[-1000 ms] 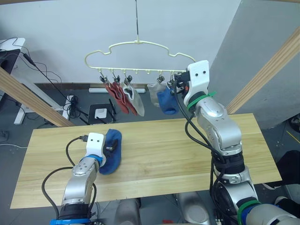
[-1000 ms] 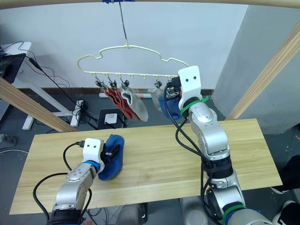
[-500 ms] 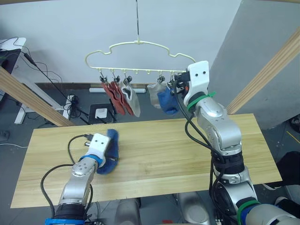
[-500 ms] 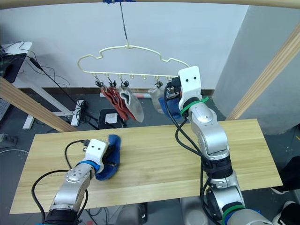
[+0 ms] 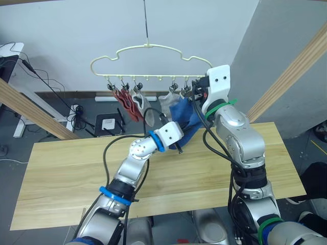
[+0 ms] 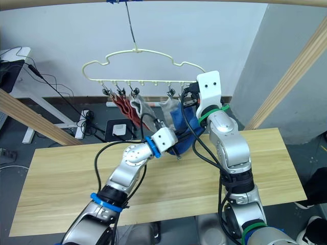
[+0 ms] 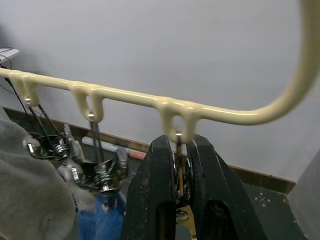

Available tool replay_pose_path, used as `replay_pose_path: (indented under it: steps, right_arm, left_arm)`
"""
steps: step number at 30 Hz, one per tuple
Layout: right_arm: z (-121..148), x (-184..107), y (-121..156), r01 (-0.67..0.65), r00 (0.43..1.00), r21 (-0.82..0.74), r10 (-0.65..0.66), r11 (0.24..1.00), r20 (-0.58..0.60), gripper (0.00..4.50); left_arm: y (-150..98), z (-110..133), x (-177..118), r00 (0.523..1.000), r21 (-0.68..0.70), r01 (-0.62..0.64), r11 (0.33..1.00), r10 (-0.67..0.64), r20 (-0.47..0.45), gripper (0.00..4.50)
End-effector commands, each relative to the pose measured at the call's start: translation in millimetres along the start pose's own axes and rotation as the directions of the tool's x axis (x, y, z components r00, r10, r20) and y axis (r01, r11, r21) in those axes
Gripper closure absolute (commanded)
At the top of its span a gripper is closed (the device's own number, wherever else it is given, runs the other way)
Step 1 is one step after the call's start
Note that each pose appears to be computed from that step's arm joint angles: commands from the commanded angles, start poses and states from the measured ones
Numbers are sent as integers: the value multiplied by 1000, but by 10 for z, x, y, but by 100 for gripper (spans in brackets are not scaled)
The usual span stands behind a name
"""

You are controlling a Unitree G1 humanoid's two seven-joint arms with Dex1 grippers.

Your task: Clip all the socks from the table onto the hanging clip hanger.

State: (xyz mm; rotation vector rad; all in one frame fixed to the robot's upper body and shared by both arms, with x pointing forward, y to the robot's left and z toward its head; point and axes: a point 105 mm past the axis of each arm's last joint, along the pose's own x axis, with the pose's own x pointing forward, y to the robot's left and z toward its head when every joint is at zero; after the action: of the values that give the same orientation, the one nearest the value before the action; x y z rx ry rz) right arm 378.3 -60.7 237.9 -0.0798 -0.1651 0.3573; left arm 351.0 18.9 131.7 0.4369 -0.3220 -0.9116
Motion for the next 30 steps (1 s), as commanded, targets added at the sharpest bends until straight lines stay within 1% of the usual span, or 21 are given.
replay_pose_path:
  steps: [1, 6, 14, 24, 26, 30]
  right_arm:
    - [198, -40, 9, -1, 998, -1, 1, 1000, 68, 445]
    - [197, -52, 12, -3, 998, -1, 3, 1000, 65, 445]
    - [177, -46, 22, -8, 998, 3, 8, 1000, 55, 445]
    - [163, -49, 39, -13, 999, 9, 13, 1000, 49, 445]
    - [167, -46, 40, -13, 999, 11, 12, 1000, 50, 445]
    - [167, -44, 46, -14, 999, 13, 13, 1000, 51, 445]
  left_arm:
    - [39, 80, 151, 996, 33, -76, 997, 74, 41, 450]
    - [62, 86, 176, 991, 26, -124, 992, 122, 51, 450]
    - [217, 184, 185, 978, 49, -198, 979, 194, 78, 450]
    - [189, 215, 220, 983, 49, -171, 984, 166, 80, 450]
    - [148, 160, 234, 989, 49, -143, 989, 141, 50, 450]
    - [116, 86, 229, 991, 44, -131, 990, 131, 14, 450]
